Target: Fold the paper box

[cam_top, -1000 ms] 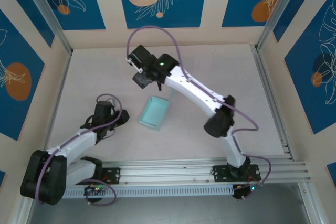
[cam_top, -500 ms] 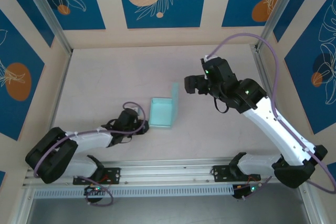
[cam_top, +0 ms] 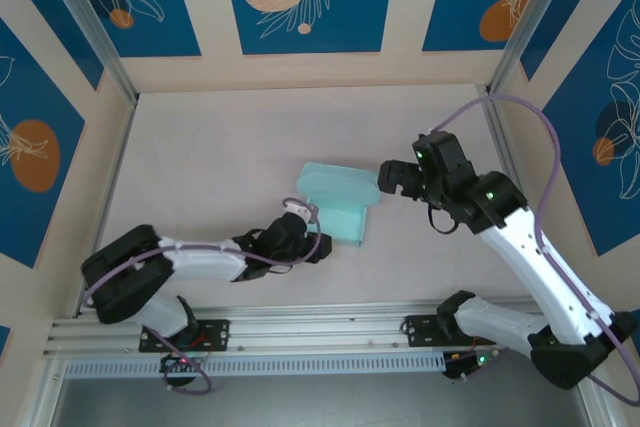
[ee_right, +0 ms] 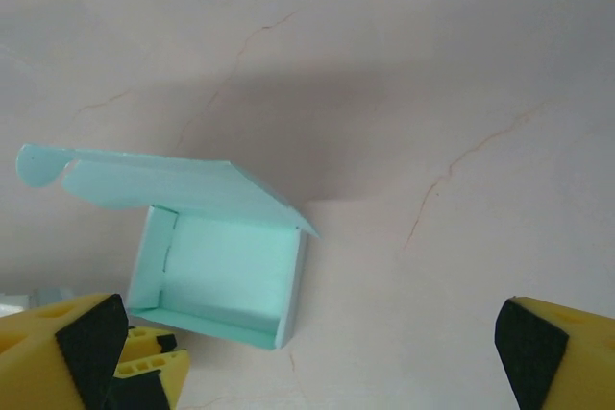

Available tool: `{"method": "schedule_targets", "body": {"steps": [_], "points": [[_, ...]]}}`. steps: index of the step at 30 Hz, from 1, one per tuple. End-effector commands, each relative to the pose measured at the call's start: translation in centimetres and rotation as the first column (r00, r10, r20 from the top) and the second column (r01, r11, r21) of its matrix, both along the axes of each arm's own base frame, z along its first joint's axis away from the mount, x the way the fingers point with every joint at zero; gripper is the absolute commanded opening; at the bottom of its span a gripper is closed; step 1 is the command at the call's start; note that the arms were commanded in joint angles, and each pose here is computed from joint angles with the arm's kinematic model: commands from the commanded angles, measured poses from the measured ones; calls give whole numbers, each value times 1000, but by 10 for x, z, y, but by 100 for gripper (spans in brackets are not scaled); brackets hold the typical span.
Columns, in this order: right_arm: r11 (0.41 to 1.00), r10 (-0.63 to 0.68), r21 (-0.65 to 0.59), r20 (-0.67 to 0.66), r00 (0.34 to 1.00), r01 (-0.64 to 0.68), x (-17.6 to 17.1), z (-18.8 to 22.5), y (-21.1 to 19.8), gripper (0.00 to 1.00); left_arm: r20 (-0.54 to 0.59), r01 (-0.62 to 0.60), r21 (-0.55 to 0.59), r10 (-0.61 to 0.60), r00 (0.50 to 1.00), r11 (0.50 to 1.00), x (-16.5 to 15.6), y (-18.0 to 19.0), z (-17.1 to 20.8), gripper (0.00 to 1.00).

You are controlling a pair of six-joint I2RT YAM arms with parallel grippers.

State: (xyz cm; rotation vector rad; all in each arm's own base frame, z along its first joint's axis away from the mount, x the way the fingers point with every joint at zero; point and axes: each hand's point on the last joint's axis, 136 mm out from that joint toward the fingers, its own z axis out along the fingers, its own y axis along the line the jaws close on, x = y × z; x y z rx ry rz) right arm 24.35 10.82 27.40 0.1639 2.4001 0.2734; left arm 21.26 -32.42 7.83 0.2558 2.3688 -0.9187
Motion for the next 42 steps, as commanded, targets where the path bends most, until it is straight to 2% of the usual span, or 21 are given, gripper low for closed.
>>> {"method": "schedule_targets", "body": {"steps": [1,4,6,10,16,20,25,35,42], "points": [[997,-45,51,-86,995,49,-20,-26,-4,97,151,-67,30,62,987,997,17,25,55,38],[993,-16,112,-140,990,32,-30,-54,11,87,206,-202,84,181,961,976,34,75,72,39],[992,-14,120,-179,984,36,-34,-72,17,84,201,-273,98,249,947,957,45,105,72,39],[990,-1,139,-239,971,36,-35,-103,31,78,185,-283,89,264,947,955,59,123,67,39],[983,26,180,-282,959,27,-25,-135,52,69,111,-171,134,156,981,976,76,88,40,42],[987,38,158,-315,948,13,-16,-151,62,67,59,-120,110,114,992,987,82,67,23,40],[995,21,99,-359,933,15,-10,-174,64,66,31,-106,152,103,994,983,84,64,4,40],[999,12,33,-408,913,2,-5,-206,65,61,-13,-59,115,61,998,992,90,43,-12,38],[1000,6,-8,-423,906,-10,2,-219,67,59,-33,-61,180,68,997,982,93,40,-29,36]]}}
